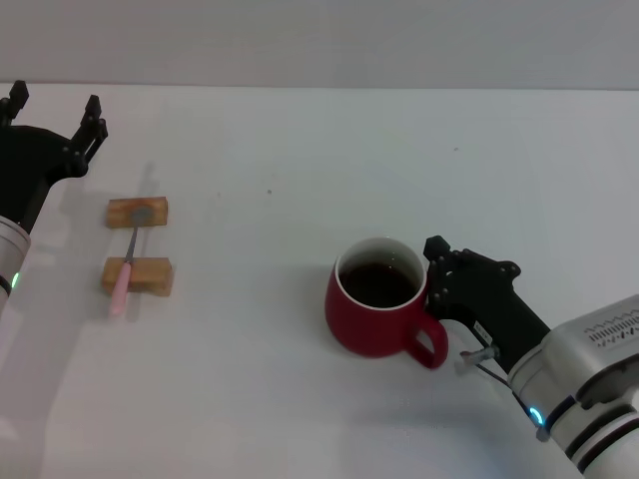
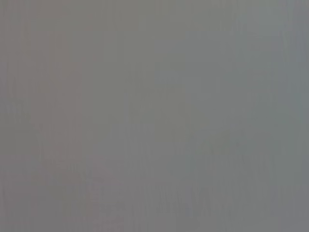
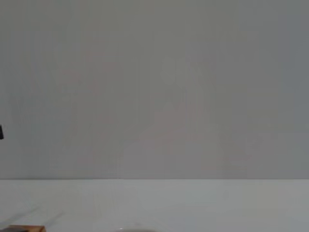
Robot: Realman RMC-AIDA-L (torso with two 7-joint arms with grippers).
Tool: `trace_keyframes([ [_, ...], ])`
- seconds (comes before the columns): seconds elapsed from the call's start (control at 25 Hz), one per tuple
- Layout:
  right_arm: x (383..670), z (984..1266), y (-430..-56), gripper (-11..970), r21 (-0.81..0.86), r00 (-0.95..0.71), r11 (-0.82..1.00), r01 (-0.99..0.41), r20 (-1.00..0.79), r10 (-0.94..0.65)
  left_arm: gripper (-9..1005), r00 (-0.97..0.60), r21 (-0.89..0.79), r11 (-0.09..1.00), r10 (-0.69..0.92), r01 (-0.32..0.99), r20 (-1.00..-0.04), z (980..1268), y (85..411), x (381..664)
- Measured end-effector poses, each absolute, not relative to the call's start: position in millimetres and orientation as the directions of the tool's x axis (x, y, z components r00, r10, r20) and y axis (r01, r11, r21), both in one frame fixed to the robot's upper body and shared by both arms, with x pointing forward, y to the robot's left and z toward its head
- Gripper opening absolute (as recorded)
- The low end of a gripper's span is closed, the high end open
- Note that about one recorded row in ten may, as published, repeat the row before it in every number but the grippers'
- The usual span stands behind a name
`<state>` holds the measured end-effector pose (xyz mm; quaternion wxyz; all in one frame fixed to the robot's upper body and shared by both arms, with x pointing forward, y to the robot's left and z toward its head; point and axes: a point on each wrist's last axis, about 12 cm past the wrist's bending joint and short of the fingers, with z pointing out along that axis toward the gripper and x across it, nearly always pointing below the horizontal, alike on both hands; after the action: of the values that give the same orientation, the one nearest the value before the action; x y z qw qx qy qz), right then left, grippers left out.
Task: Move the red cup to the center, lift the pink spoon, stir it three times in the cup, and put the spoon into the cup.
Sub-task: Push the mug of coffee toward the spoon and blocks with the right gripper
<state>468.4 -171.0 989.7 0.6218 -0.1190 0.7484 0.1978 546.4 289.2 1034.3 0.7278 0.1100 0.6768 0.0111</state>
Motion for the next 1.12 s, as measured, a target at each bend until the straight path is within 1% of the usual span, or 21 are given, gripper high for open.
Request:
trace_keyframes([
  [0.88, 484, 999, -160, 0, 0.113, -0.159, 0.866, -0.487, -0.987, 0.039, 833, 0.083, 0.175, 0.976, 0.165, 0.132, -0.983, 1034, 290, 546],
  [1.12, 483, 997, -163, 0, 0.117, -0.165, 0.875, -0.470, -0.985, 0.043, 833, 0.084, 0.176, 0.975, 0.166, 0.133, -0.983, 1034, 289, 546],
])
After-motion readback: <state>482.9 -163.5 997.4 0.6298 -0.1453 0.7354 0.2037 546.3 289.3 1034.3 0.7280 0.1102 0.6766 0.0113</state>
